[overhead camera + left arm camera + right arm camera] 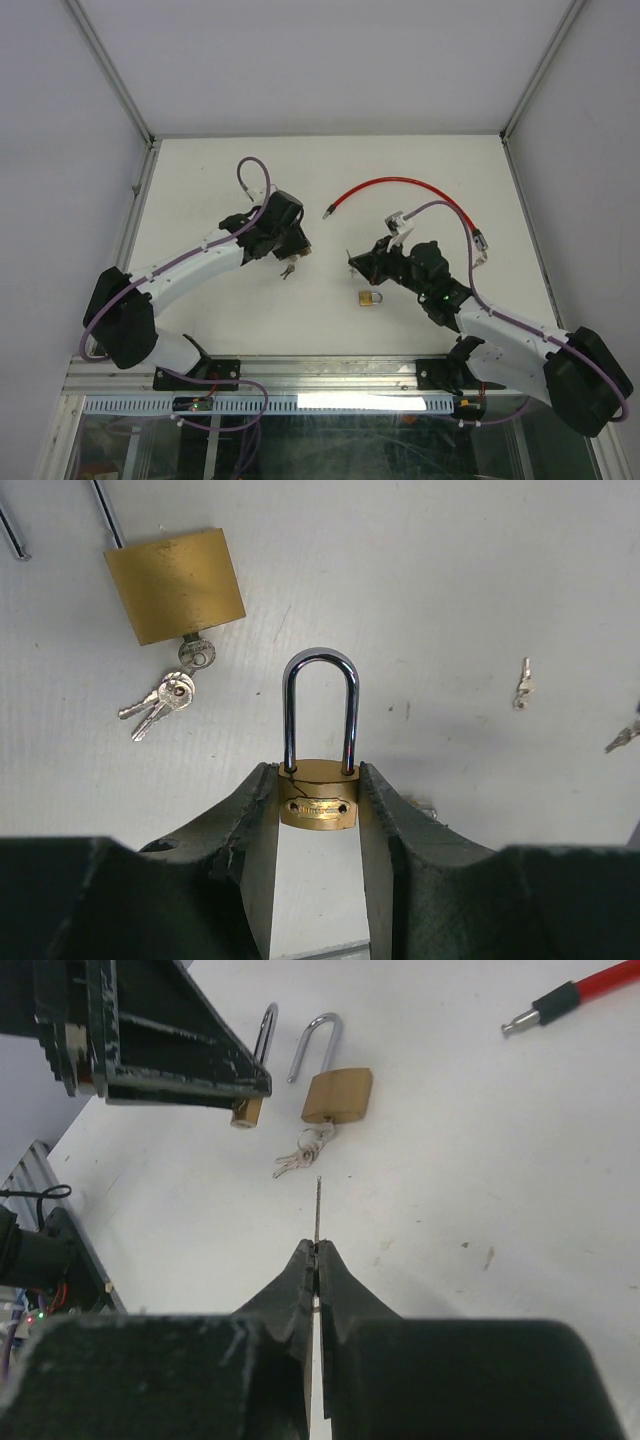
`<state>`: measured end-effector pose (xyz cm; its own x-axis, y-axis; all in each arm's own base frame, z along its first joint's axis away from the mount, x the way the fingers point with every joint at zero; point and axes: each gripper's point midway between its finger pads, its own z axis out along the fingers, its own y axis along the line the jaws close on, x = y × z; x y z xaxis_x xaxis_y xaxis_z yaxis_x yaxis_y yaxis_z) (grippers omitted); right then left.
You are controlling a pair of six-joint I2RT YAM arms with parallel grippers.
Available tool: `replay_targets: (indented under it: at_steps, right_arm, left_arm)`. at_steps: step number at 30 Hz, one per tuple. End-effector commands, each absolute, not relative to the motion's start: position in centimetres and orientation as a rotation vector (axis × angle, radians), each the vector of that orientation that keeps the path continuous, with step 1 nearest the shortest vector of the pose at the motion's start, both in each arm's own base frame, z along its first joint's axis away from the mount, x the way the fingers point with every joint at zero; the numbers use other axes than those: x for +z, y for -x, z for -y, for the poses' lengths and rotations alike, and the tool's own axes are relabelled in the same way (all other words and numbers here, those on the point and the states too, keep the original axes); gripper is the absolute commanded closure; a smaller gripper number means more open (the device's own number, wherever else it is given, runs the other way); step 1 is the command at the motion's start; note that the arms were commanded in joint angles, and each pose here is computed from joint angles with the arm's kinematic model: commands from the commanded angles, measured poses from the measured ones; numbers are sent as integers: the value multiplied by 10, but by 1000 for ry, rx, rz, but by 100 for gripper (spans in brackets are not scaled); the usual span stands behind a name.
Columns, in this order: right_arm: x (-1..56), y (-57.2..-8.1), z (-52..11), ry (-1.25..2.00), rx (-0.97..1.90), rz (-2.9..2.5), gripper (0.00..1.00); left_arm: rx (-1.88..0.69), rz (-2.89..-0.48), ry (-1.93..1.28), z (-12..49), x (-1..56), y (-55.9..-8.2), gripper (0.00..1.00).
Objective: Unlock with the key
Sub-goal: Pick up the lock from the center of the board, then unlock the lock.
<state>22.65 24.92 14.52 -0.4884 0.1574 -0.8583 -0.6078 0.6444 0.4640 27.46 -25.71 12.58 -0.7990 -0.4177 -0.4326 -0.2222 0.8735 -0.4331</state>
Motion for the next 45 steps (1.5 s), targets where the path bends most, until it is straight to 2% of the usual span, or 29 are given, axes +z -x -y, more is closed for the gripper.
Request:
replay_targets:
  at_steps: [1,14,45]
  right_arm:
    - [188,-223,-283,429,1085,-1741,100]
    - [171,-214,-330,493,1178,-1786,100]
    - [160,-231,-326,321,1143,-1844,100]
  left_arm:
    - [-729,-2351,583,267,170,-288,91]
    - [-873,-2353,534,284,178,-280,93]
    - [-926,-2374,482,293,172,-271,97]
